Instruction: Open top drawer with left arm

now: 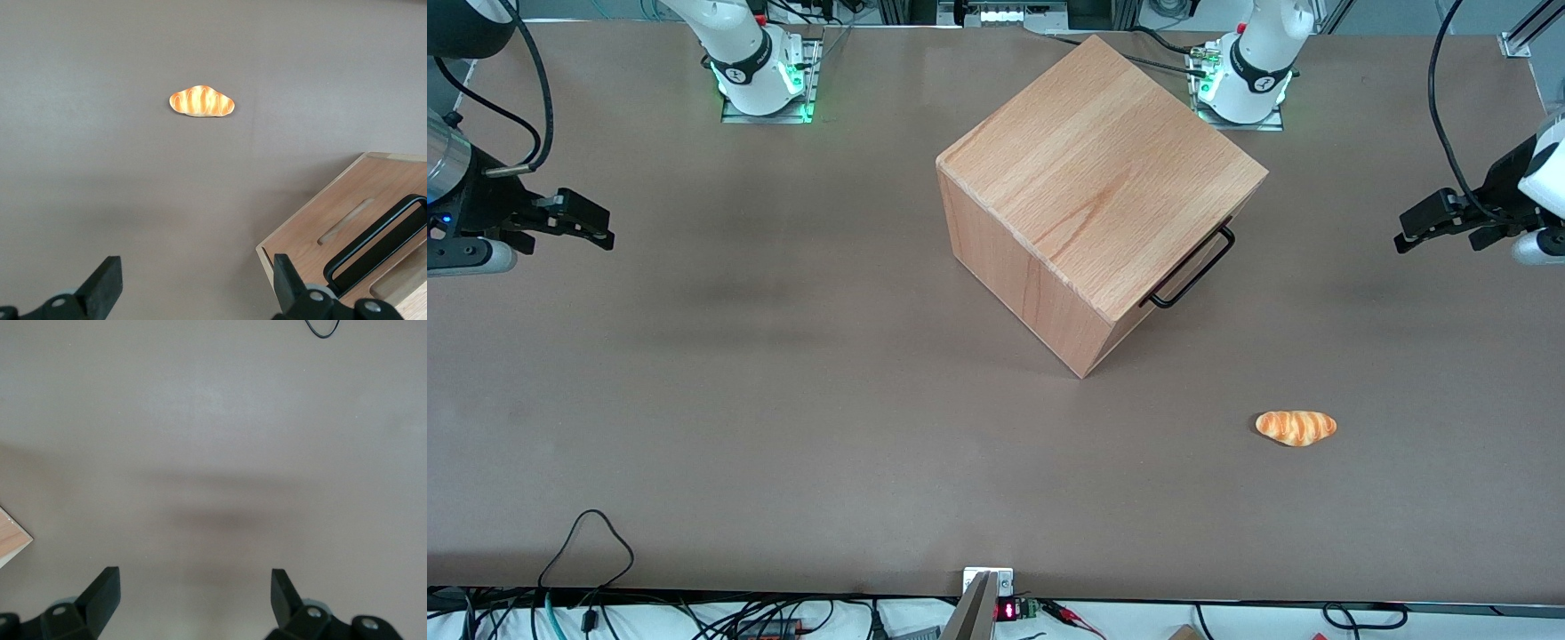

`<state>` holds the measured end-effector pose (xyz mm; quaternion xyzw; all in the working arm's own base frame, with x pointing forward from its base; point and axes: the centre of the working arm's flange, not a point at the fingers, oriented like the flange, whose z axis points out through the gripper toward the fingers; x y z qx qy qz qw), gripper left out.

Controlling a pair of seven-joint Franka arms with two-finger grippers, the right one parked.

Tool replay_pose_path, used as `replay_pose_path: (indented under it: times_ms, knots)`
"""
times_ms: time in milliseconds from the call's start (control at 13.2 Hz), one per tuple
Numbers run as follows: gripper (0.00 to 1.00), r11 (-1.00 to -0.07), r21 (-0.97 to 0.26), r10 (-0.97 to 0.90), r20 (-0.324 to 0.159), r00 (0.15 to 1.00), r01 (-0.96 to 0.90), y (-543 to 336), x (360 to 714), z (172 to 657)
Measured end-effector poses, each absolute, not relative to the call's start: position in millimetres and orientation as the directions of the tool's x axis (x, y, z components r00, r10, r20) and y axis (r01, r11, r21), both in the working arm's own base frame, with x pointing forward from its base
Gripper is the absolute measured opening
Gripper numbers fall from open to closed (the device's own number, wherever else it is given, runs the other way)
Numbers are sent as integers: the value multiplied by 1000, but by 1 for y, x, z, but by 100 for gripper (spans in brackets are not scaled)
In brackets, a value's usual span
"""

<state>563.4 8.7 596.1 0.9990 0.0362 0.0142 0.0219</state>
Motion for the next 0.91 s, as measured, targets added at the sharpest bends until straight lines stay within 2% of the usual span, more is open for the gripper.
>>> replay_pose_path:
  times_ms: [906]
  knots:
    - [100, -997, 43, 65, -7, 998, 65, 7, 562, 589]
